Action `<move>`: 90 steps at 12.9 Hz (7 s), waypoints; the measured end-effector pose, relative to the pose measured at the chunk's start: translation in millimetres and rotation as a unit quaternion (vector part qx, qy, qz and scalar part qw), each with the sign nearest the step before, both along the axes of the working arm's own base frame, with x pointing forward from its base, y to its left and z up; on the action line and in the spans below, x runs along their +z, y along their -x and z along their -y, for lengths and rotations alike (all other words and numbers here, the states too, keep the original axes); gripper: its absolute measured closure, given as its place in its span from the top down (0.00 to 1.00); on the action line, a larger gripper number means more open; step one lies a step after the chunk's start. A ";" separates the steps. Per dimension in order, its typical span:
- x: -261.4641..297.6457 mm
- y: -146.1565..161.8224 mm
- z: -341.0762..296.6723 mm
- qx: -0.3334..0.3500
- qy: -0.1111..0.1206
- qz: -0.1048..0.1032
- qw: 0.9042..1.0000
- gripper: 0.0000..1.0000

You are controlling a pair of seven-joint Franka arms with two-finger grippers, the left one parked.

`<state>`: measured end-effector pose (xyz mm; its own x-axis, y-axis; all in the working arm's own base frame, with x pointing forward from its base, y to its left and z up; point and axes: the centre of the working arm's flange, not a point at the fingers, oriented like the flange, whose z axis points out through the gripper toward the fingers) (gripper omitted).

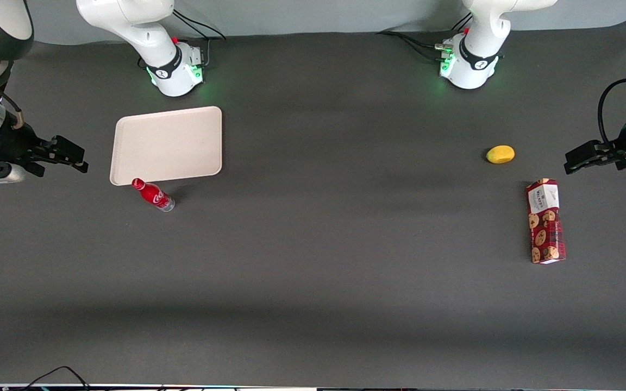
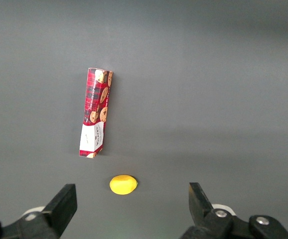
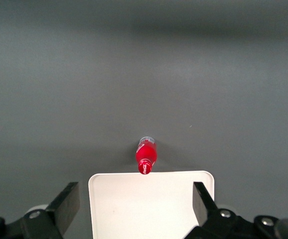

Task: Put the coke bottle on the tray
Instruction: 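Move the open right gripper down toward the red Coca-Cola bottle, then close the right gripper around the bottle's neck, then lift the bottle and carry it over the white tray, then lower the held bottle onto the tray surface, then open the right gripper to release the bottle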

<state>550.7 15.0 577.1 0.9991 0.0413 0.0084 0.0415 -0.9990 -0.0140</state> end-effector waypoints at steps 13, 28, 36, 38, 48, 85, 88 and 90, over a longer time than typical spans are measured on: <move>-254.0 57.2 1.6 0.002 0.009 -0.028 1.000 1.00; -270.1 66.7 1.7 0.002 0.008 -0.008 1.000 0.52; -229.2 55.7 1.7 0.008 0.008 -0.026 1.000 0.36; -181.8 56.9 2.6 0.014 0.005 -0.040 0.999 0.36; -13.9 145.5 12.5 0.061 0.030 -0.037 0.997 0.36; -169.5 154.1 157.6 0.009 0.020 -0.021 1.000 1.00; -66.1 115.0 118.3 0.028 0.014 0.022 0.999 1.00; -12.5 100.3 83.3 0.025 0.018 0.038 0.999 1.00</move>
